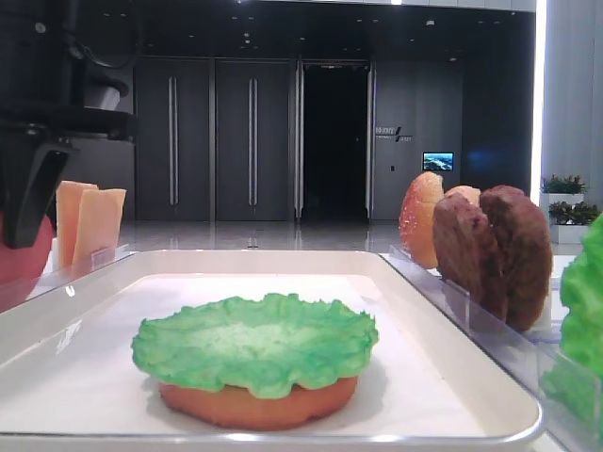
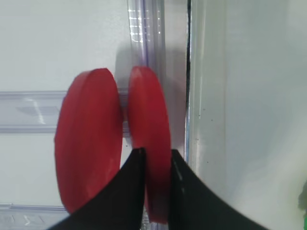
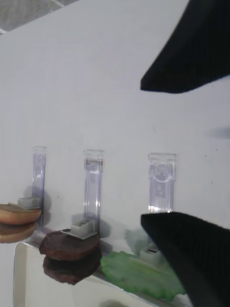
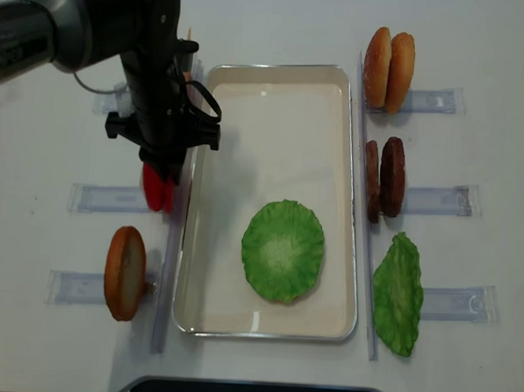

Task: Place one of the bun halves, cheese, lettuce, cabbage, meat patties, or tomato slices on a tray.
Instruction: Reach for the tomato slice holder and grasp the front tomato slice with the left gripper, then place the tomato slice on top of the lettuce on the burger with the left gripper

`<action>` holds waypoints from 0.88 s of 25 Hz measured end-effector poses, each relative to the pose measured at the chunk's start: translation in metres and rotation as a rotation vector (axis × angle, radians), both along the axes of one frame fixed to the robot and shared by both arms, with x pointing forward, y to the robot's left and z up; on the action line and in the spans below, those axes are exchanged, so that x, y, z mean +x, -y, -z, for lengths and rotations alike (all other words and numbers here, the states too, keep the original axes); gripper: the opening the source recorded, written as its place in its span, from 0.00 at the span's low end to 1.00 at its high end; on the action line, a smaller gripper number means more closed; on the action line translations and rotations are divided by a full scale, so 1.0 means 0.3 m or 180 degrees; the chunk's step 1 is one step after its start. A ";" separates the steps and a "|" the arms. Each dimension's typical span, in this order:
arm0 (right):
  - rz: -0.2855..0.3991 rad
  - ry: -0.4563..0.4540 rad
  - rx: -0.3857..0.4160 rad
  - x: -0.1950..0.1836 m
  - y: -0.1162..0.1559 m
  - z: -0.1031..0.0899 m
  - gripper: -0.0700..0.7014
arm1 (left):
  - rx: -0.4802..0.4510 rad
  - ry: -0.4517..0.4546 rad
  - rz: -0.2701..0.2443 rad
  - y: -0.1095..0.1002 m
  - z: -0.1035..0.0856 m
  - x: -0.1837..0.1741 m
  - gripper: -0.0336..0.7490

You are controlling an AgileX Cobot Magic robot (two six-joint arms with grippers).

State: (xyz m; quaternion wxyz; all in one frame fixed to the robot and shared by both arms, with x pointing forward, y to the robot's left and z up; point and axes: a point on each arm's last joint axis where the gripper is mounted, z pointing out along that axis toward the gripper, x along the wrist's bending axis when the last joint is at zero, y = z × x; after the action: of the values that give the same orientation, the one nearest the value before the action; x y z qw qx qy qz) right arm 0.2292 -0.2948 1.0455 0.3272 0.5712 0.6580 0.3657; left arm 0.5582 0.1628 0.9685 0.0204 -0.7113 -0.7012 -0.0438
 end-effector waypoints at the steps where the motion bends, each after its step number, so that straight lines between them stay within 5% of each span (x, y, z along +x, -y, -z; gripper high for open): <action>1: 0.0000 0.0000 0.0000 0.000 0.000 0.000 0.77 | 0.0006 -0.0005 0.0005 -0.001 0.000 0.000 0.14; 22: 0.0000 0.0000 0.0000 0.000 0.000 0.000 0.77 | 0.0046 -0.0050 0.0015 -0.012 -0.061 -0.020 0.12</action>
State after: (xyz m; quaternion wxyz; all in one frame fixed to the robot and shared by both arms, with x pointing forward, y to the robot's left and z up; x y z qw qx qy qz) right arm 0.2292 -0.2948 1.0455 0.3272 0.5712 0.6580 0.3657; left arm 0.5521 0.1663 0.9869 0.0310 -0.7131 -0.6991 -0.0433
